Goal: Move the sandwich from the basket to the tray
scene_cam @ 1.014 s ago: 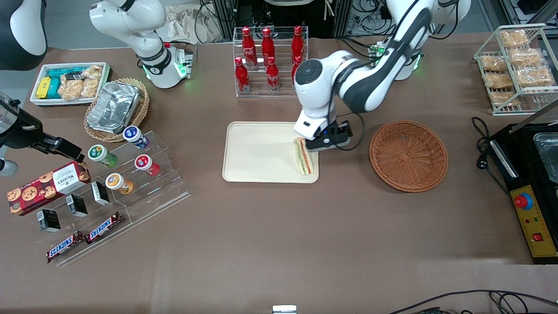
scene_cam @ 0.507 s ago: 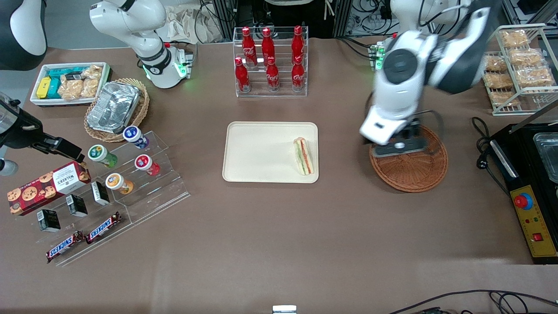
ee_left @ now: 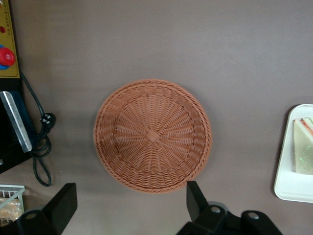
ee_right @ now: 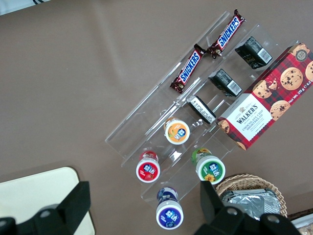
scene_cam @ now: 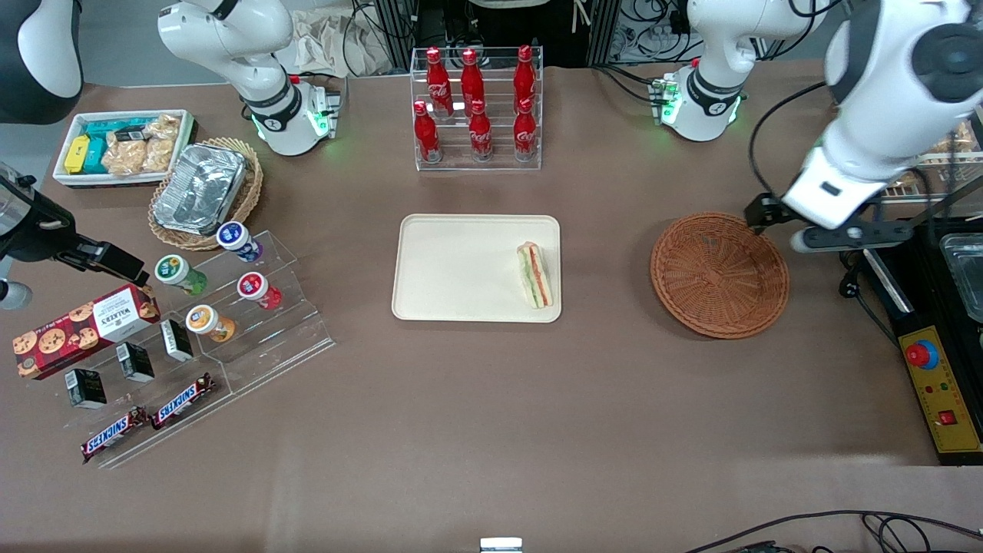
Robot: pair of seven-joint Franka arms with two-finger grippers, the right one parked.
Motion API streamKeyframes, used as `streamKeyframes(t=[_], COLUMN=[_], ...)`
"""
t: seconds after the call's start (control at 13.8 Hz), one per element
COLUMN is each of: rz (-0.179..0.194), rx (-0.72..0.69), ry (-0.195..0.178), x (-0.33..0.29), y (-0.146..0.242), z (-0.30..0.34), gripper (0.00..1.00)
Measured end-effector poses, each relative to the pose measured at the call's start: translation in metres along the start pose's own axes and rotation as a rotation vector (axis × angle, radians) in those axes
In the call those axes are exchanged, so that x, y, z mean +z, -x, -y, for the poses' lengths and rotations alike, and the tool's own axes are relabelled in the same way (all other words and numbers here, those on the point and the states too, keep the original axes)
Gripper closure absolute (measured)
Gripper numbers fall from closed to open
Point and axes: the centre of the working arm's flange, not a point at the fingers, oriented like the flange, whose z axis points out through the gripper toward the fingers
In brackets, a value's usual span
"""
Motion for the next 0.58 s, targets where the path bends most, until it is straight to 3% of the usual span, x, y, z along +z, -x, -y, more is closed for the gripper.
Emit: streamKeyframes(t=[0.14,0.29,0.58], rz=[-0.003,-0.005,-0.031], rx=[-0.003,0.006,0.025], ry=[0.030,0.083,0.101], x=[-0.003,-0.005,-0.020], y=[-0.002,-0.003,-0.004], z=[0.028,0.059,0.073], gripper=[0.00,0.00,0.00])
